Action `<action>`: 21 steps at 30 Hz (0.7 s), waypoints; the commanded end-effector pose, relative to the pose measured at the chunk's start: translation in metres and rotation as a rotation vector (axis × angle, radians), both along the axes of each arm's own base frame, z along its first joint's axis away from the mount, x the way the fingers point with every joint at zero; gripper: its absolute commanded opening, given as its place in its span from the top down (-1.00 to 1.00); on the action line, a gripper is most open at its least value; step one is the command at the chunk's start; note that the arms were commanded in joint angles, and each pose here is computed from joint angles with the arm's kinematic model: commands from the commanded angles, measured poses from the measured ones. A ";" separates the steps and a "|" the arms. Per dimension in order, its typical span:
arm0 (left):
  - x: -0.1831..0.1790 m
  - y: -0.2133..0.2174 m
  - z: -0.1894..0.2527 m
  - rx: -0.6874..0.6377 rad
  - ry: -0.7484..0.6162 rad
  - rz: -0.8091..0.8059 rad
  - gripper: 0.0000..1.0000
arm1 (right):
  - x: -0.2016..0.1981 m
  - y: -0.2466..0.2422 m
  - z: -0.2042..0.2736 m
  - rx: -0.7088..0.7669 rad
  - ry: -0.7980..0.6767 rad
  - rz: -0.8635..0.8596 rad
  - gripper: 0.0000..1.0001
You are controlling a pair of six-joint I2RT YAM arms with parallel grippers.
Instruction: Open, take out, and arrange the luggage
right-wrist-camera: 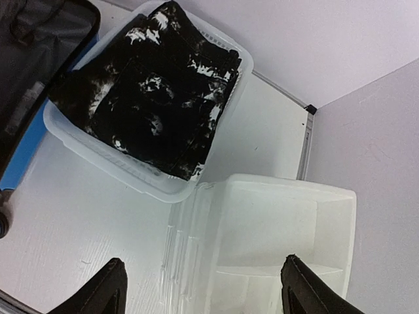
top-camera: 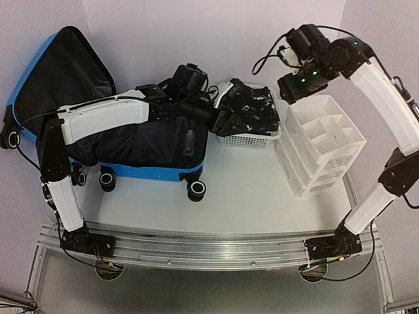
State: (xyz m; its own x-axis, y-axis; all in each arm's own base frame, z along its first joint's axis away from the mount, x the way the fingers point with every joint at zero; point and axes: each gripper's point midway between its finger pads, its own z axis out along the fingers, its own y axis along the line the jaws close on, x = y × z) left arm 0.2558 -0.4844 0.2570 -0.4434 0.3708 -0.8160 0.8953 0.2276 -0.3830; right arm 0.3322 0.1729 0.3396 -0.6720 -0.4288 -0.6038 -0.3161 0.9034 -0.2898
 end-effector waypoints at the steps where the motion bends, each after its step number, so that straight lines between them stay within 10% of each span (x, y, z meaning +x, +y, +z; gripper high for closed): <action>1: 0.028 0.069 -0.012 0.088 -0.026 0.196 -0.30 | -0.035 -0.024 -0.025 -0.476 0.012 -0.096 -0.51; 21: 0.047 0.196 -0.002 0.039 -0.009 0.491 -0.38 | -0.054 -0.013 -0.119 -1.210 0.019 0.090 -0.72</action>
